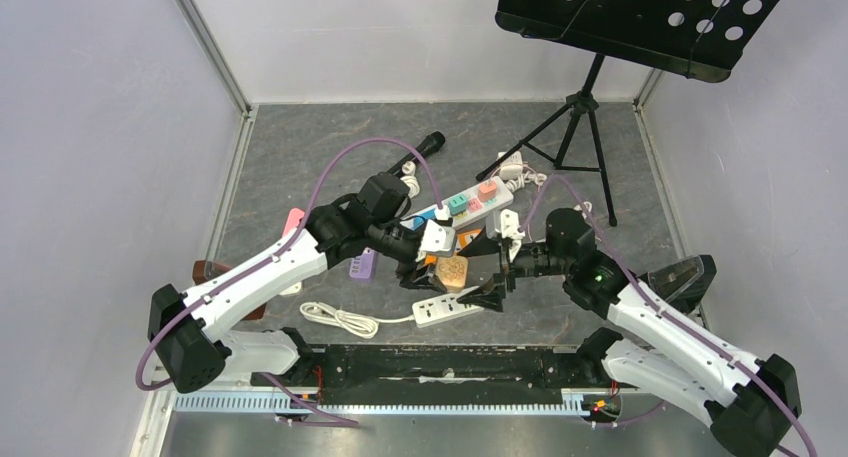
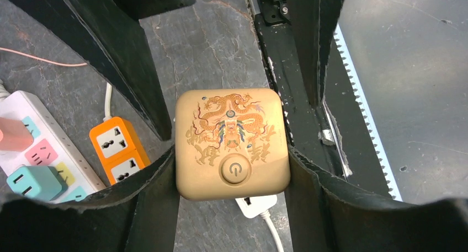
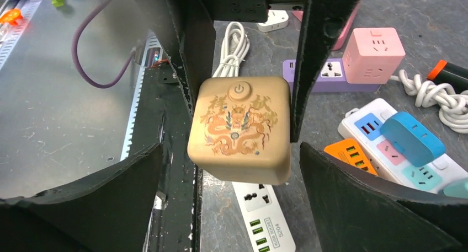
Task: Insert the plug
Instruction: Move the socket to the center of the board, then insert the plug into the socket.
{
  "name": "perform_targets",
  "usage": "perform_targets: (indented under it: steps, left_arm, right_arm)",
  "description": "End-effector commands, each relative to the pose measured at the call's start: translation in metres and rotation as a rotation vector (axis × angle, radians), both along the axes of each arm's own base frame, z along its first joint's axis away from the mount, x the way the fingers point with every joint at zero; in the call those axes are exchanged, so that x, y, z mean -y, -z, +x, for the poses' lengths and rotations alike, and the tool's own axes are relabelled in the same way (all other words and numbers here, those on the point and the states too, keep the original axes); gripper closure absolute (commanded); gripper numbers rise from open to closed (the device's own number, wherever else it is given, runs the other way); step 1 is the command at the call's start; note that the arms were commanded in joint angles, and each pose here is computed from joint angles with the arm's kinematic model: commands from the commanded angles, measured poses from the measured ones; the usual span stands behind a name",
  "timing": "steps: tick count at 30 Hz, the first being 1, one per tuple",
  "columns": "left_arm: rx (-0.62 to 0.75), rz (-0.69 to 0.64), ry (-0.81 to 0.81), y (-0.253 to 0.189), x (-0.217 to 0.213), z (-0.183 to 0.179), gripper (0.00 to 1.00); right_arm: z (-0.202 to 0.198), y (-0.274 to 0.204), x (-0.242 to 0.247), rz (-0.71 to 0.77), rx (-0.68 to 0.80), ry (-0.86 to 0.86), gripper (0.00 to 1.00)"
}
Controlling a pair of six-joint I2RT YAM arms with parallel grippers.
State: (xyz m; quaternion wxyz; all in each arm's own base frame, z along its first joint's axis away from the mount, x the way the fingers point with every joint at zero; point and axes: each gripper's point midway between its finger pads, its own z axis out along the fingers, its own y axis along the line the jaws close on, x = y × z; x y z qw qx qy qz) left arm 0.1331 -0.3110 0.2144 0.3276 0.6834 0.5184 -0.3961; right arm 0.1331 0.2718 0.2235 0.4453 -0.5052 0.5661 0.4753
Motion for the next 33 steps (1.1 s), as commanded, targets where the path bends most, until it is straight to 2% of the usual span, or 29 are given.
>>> perform_targets:
  steps: [1, 4, 11, 13, 14, 17, 18, 19, 26, 33]
  left_arm:
    - [0.042, -0.068, 0.020, -0.025, 0.007, 0.003, 0.98]
    - [0.043, -0.070, 0.017, -0.025, 0.007, 0.003, 0.98]
    - [0.030, -0.074, -0.002, -0.027, 0.005, 0.001, 0.98]
    - [0.030, -0.093, -0.021, -0.031, 0.006, 0.003, 0.91]
    - [0.032, -0.106, -0.036, -0.034, 0.007, 0.005, 0.82]
    - [0.040, -0.145, -0.098, -0.042, 0.009, 0.011, 0.53]
    - [0.049, -0.157, -0.112, -0.045, 0.009, 0.013, 0.25]
    - [0.052, -0.166, -0.127, -0.046, 0.008, 0.014, 0.22]
    - [0.083, -0.315, -0.276, -0.071, 0.005, 0.026, 0.20]
    - [0.037, -0.431, -0.245, -0.094, -0.001, 0.005, 0.19]
  right_arm:
    - [0.012, -0.025, -0.014, 0.033, 0.110, 0.035, 0.07]
    - [0.015, -0.025, -0.019, 0.026, 0.109, 0.055, 0.20]
    - [0.020, -0.026, -0.019, 0.010, 0.106, 0.087, 0.81]
    - [0.020, -0.027, -0.020, 0.008, 0.097, 0.088, 0.94]
    - [0.020, -0.029, -0.021, 0.012, 0.094, 0.087, 0.98]
    - [0.023, -0.035, -0.021, 0.031, 0.083, 0.113, 1.00]
    - [0.024, -0.038, -0.021, 0.039, 0.083, 0.123, 1.00]
    - [0.024, -0.042, -0.021, 0.051, 0.083, 0.127, 1.00]
    - [0.007, -0.086, -0.015, 0.181, 0.081, 0.106, 1.00]
    - [-0.014, -0.129, -0.006, 0.292, 0.113, 0.058, 1.00]
